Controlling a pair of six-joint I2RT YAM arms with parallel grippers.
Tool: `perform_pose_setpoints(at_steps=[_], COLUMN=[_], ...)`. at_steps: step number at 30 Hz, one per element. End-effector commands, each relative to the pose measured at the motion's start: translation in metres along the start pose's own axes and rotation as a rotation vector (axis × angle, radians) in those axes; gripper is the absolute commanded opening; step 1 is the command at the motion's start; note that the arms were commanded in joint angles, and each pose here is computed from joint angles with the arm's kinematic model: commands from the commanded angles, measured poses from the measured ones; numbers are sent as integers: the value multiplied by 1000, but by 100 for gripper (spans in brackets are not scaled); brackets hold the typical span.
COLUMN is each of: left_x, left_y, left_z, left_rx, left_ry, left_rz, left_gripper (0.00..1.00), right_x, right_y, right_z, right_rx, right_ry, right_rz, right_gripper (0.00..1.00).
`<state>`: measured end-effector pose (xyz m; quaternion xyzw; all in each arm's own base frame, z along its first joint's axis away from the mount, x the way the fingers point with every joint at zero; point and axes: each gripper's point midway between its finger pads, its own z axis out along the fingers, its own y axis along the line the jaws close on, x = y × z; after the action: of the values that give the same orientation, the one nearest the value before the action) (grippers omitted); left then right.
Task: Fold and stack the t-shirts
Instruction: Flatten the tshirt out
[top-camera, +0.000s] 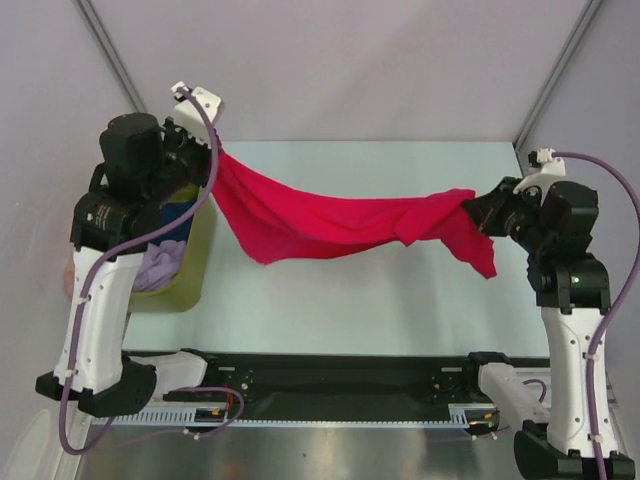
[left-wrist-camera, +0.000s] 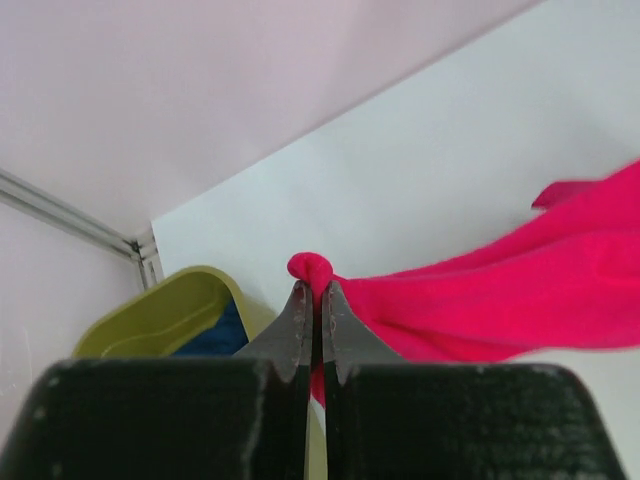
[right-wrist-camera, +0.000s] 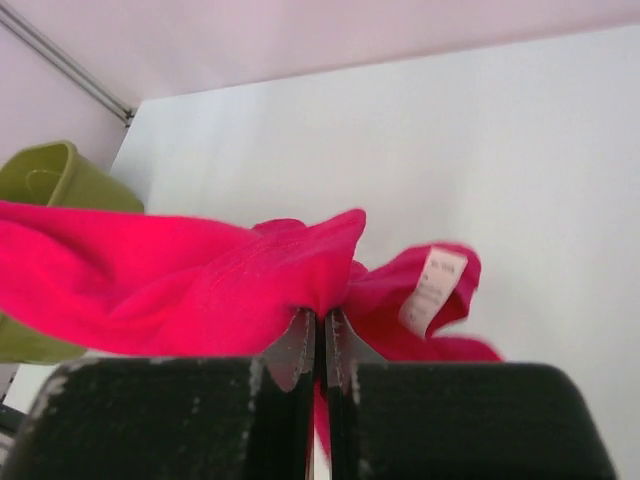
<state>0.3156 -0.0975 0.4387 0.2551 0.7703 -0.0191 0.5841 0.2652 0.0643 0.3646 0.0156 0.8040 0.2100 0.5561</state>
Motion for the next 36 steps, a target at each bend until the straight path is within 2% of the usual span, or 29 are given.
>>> perform_pose_setpoints(at_steps=[1, 3, 4, 5, 6, 7, 9, 10, 11, 12, 13, 14, 15, 16, 17, 19, 20, 21, 22, 23, 24, 25, 27, 28, 30, 34, 36], left_x=[26, 39, 31, 31, 42, 39, 50, 70, 78, 86, 105, 110, 118, 112, 109, 110, 86, 84, 106, 110, 106, 145, 169, 211, 242, 317, 339], left_y=[5, 8, 14, 18, 19, 21, 31, 28, 28, 29, 25, 26, 25, 25, 22, 7, -7, -18, -44, -65, -71, -101, -122, -144, -155, -175, -177], left_z=[48, 88, 105, 119, 155, 169, 202, 232, 245, 257, 278, 285, 290, 292, 291, 281, 261, 252, 242, 229, 203, 192, 157, 141, 119, 68, 58], left_rx=[-3, -7, -26, -39, -47, -52, -108, -107, -116, -124, -116, -120, -118, -109, -88, -15, 70, 126, 203, 288, 318, 393, 482, 550, 602, 703, 728], left_ry=[85, 115, 78, 72, 96, 84, 104, 149, 163, 176, 215, 225, 250, 240, 239, 241, 175, 158, 204, 200, 182, 267, 306, 391, 430, 558, 588], left_rz=[3, -24, -34, -44, -54, -64, -85, -89, -92, -92, -86, -80, -76, -78, -78, -73, -70, -37, -10, 19, 85, 116, 223, 258, 336, 463, 517], left_gripper=[0, 0, 0, 0, 0, 0, 0, 0, 0, 5, 19, 41, 68, 75, 79, 83, 83, 83, 83, 83, 81, 80, 77, 76, 76, 82, 87], right_x=[30, 43, 47, 49, 47, 59, 67, 82, 91, 97, 104, 115, 119, 122, 126, 128, 130, 134, 135, 138, 145, 148, 160, 164, 169, 176, 177], right_y=[-23, -38, -44, -51, -57, -68, -83, -92, -96, -98, -101, -106, -108, -111, -117, -121, -126, -129, -132, -138, -142, -144, -152, -153, -156, -152, -152], right_z=[37, 65, 76, 85, 95, 111, 129, 141, 149, 154, 158, 166, 168, 170, 170, 169, 167, 162, 159, 155, 150, 147, 140, 138, 136, 131, 132], right_rx=[45, 64, 75, 91, 101, 126, 163, 177, 177, 174, 175, 184, 187, 196, 223, 243, 275, 295, 312, 340, 355, 364, 390, 394, 404, 400, 388], right_ry=[84, 126, 142, 148, 140, 183, 199, 248, 273, 294, 314, 348, 363, 374, 387, 396, 401, 416, 421, 429, 444, 447, 470, 477, 483, 493, 485], right_rz=[109, 130, 133, 132, 126, 132, 136, 148, 154, 163, 171, 182, 182, 184, 184, 181, 180, 185, 184, 191, 202, 211, 237, 244, 260, 285, 287], right_gripper=[0, 0, 0, 0, 0, 0, 0, 0, 0, 1, 2, 6, 9, 13, 24, 31, 35, 35, 35, 35, 35, 34, 28, 24, 22, 26, 22])
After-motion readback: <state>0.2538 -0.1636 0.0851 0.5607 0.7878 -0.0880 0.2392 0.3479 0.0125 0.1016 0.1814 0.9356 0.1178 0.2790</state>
